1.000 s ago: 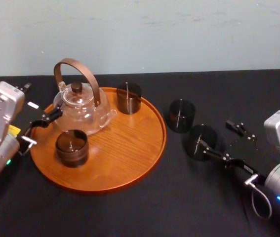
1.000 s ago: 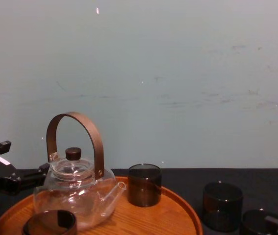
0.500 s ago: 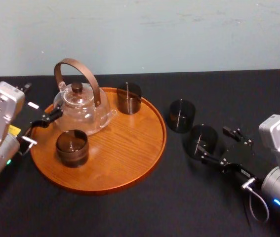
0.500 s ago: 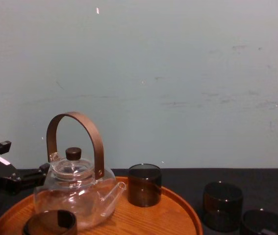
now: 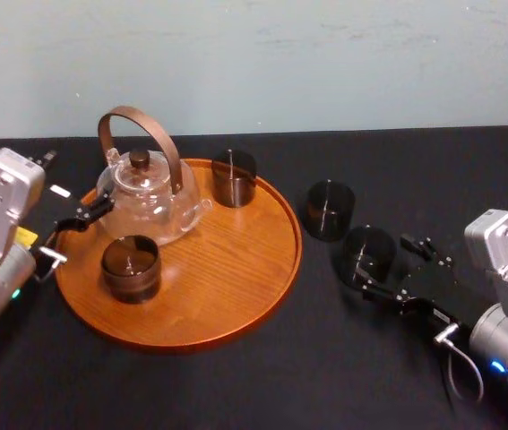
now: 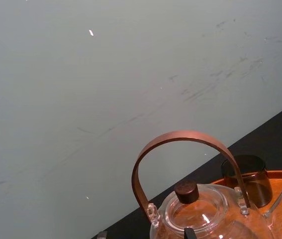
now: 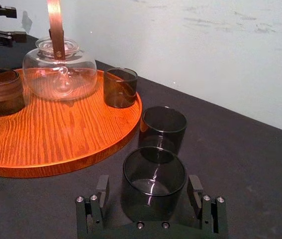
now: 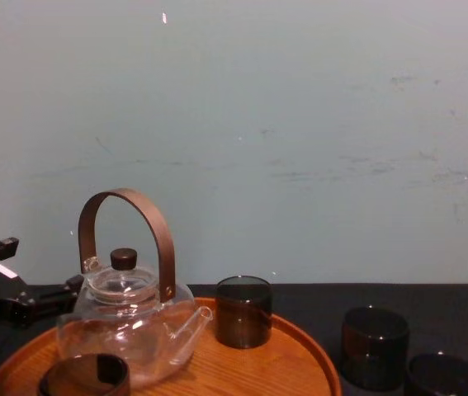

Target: Pick up the glass from the table and place it on the tray.

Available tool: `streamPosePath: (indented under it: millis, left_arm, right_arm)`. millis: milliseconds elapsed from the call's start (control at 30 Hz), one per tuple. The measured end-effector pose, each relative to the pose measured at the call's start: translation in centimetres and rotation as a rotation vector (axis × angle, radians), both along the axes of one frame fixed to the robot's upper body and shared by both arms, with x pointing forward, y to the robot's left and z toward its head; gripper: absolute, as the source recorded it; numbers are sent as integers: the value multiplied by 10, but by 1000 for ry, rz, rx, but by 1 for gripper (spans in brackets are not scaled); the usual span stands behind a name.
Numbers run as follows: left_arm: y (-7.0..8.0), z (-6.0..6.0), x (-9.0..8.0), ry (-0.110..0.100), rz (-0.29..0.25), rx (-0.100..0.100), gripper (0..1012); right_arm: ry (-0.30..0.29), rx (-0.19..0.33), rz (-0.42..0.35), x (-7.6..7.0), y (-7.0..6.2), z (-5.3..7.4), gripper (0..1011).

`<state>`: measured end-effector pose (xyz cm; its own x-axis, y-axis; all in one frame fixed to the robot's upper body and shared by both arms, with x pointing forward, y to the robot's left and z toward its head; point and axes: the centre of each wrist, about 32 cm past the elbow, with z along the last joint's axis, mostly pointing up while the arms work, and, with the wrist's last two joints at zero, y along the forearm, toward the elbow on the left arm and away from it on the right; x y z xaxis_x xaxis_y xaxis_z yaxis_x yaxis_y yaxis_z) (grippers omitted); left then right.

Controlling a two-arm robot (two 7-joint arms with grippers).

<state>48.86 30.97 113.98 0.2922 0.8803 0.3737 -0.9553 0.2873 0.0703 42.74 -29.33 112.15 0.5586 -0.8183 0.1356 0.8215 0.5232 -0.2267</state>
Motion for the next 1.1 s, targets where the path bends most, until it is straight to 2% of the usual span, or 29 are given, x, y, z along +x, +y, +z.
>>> streamPosePath:
  millis: [400,1100]
  left_arm:
    - [0,0,0,0,0,0,1001]
    - [0,0,0,0,0,0,1001]
  right_arm:
    - [15,6,0,5,1,-6,1002]
    - [24,10,12,26,6,-10,1002]
